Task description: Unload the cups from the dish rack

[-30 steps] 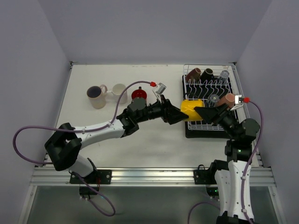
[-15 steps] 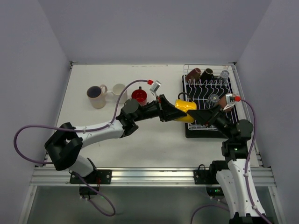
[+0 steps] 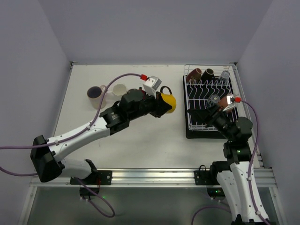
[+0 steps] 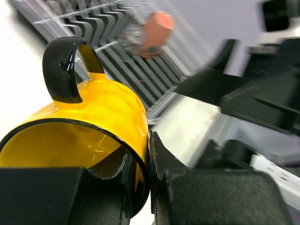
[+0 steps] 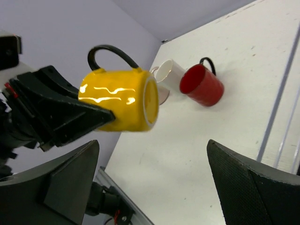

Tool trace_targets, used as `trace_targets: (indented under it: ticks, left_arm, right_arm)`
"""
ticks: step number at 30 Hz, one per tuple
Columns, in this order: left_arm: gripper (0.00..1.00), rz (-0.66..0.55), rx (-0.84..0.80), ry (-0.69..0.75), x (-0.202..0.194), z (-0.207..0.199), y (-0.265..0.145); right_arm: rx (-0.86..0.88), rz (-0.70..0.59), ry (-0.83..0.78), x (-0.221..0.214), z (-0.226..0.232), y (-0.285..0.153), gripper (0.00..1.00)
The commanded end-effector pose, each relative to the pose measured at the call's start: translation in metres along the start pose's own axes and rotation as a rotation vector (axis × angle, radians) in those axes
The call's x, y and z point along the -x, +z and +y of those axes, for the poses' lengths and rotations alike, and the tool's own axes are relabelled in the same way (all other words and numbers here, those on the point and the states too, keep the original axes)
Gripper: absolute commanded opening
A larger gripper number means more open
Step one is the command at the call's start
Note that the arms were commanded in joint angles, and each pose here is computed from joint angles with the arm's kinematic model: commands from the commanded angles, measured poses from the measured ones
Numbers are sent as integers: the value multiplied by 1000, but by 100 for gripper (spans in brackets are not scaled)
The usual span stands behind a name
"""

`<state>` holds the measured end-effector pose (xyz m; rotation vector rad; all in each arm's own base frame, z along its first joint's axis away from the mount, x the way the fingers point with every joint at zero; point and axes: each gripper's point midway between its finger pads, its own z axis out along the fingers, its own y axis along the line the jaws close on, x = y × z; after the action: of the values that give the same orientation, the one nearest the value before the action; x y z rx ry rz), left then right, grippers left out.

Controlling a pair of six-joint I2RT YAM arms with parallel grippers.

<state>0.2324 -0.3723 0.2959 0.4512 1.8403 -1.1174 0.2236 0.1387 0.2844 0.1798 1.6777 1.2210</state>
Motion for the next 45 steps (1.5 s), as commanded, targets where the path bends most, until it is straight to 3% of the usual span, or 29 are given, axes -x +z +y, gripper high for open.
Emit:
trace_targets:
  ticks: [1,8,13,23,29,36,43,45]
  left_arm:
    - [0,24,242,215,37,33,-2]
    - [0,281,536,351,5,116,73]
    - [0,307,562,319,16,151,106]
    - [0,463,620,315,-47,216,142]
    - [0,503,609,301,-67,232,148]
    - [32,526,646,300,-77,244,144]
    - [80,401,620,325,-24,217,137]
    - [83,350,593,326,-2,202,136]
  right_arm:
    - [-126,-37,-89,8,-15,-8,99]
    - [-184,-24,-169,4,-17,-24,99]
    - [-205,-39,-235,2,-13,-39,99]
    - [-238,-53,-264,3,-17,-45,99]
    - [-243,-48,-256,0,-22,-43,99]
    - [-334,-88,-259,16,-33,-43,99]
    - [-455,-129,-254,38,-51,-38,99]
    - [-489,-139,-253,47,-56,-34,98]
